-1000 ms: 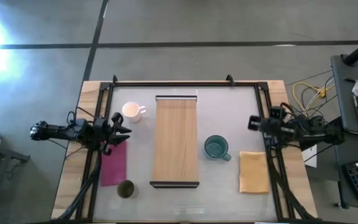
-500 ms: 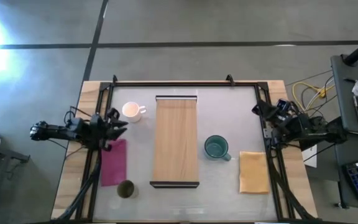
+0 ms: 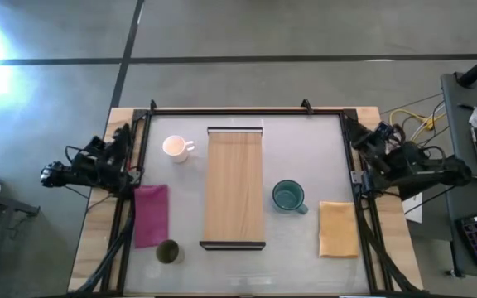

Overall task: Stack small to large cups/mugs on shelf
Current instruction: Put the gray cup on the shelf

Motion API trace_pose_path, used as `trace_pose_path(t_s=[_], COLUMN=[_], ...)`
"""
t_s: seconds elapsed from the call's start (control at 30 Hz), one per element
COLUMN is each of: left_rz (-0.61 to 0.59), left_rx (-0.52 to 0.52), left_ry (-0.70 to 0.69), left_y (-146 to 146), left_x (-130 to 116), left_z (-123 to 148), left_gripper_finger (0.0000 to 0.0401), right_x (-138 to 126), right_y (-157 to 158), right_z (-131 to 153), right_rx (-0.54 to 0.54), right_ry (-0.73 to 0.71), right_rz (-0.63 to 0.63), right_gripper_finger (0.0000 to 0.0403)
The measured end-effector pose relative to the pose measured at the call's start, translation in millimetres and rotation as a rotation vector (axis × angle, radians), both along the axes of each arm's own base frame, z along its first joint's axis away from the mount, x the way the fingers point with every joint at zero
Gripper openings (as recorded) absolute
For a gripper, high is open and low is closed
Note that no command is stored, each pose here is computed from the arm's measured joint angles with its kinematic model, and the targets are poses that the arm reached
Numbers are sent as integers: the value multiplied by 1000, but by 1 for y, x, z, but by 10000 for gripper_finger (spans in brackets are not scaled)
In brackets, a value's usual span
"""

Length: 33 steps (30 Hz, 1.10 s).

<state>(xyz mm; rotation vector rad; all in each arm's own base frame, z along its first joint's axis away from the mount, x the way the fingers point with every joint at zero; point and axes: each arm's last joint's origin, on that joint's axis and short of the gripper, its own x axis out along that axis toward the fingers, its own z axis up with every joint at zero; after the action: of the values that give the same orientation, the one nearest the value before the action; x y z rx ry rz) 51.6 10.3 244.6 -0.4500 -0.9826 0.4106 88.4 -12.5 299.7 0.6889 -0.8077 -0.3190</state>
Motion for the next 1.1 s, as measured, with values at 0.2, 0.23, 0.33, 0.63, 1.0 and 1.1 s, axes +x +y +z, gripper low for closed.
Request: trace_pose_path(t_s=[0.2, 0.23, 0.33, 0.63, 1.0, 1.1], left_rz=[233, 229, 229, 213, 244, 78], left_rx=[-218, -215, -182, -228, -151, -144], left_ry=[368, 451, 709, 1559, 1856, 1795], left_y=[5, 4, 1, 3, 3, 0], left_x=[20, 27, 44, 55, 90, 105], left_z=[1, 5, 27, 77, 84, 87], left_gripper_finger=[101, 101, 101, 101, 101, 101], right_x=[17, 20, 32, 45, 48, 49], right_y=[-4, -4, -6, -23, -28, -28], right_z=[5, 2, -4, -15, -18, -11], right_rx=[147, 162, 174, 171, 147, 212], right_ry=[69, 93, 193, 351, 378, 224], right_rz=[-116, -114, -128, -184, -68, -6], right_gripper_finger=[9, 9, 9, 9, 9, 9])
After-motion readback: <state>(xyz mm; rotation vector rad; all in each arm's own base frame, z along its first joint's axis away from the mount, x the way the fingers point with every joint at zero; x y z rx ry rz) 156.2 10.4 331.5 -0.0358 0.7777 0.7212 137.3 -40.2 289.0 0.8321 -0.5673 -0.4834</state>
